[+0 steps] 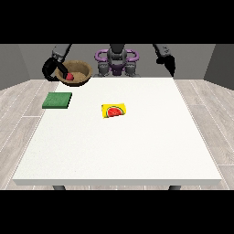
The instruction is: Pick the cup and pour the ball into the bowl, then pick the bowl and place it on the pad
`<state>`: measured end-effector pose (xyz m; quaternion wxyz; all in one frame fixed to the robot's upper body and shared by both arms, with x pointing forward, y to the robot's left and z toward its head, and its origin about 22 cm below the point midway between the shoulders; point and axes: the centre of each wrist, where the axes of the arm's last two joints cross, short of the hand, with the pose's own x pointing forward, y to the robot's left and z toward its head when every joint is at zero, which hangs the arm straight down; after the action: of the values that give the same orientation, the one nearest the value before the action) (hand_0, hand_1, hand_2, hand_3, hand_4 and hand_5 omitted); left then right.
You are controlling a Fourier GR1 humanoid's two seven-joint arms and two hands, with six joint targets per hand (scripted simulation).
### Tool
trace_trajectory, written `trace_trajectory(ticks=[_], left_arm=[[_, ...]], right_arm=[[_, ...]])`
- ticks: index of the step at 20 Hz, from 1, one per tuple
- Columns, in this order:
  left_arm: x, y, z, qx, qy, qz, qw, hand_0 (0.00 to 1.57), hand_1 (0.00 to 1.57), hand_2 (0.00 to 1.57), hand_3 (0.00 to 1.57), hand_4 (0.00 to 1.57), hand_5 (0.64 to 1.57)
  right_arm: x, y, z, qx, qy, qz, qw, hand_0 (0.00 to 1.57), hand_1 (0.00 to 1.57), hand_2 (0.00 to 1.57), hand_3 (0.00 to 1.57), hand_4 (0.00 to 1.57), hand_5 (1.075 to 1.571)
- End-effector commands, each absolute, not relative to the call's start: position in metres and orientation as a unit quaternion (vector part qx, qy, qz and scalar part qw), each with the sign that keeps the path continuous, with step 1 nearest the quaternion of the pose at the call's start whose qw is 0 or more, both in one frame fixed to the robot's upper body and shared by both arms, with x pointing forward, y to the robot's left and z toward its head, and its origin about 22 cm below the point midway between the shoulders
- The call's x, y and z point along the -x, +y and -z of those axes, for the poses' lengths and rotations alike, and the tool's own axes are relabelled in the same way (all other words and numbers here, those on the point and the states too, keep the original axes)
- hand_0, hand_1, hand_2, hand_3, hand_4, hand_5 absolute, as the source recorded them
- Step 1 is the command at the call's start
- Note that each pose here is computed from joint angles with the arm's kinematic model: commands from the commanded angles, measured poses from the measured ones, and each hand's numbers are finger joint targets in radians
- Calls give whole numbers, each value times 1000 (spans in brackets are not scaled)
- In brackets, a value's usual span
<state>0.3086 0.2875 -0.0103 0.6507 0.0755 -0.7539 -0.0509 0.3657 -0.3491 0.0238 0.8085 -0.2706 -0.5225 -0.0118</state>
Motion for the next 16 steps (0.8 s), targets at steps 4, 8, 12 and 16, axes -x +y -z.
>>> trace_trajectory(ticks=[4,8,12,16], left_arm=[[-312,358,-38,-76,-799,30,596,0,0,0,0,1311,1525],[-306,446,-99,-103,-818,-4,566,0,0,0,0,1296,1571],[-296,480,-103,-106,-842,-26,528,0,0,0,0,1266,1571],[-282,507,-118,-102,-848,-14,520,0,0,0,0,1209,1563]], right_arm=[[-338,-419,-33,312,-544,26,779,1571,1571,1571,0,911,1571],[-337,-421,-36,302,-568,41,764,1571,1571,1571,0,864,1570],[-342,-420,-44,301,-610,54,731,1571,1571,1571,0,796,1566],[-340,-444,-61,312,-623,82,712,1571,1571,1571,0,757,1567]])
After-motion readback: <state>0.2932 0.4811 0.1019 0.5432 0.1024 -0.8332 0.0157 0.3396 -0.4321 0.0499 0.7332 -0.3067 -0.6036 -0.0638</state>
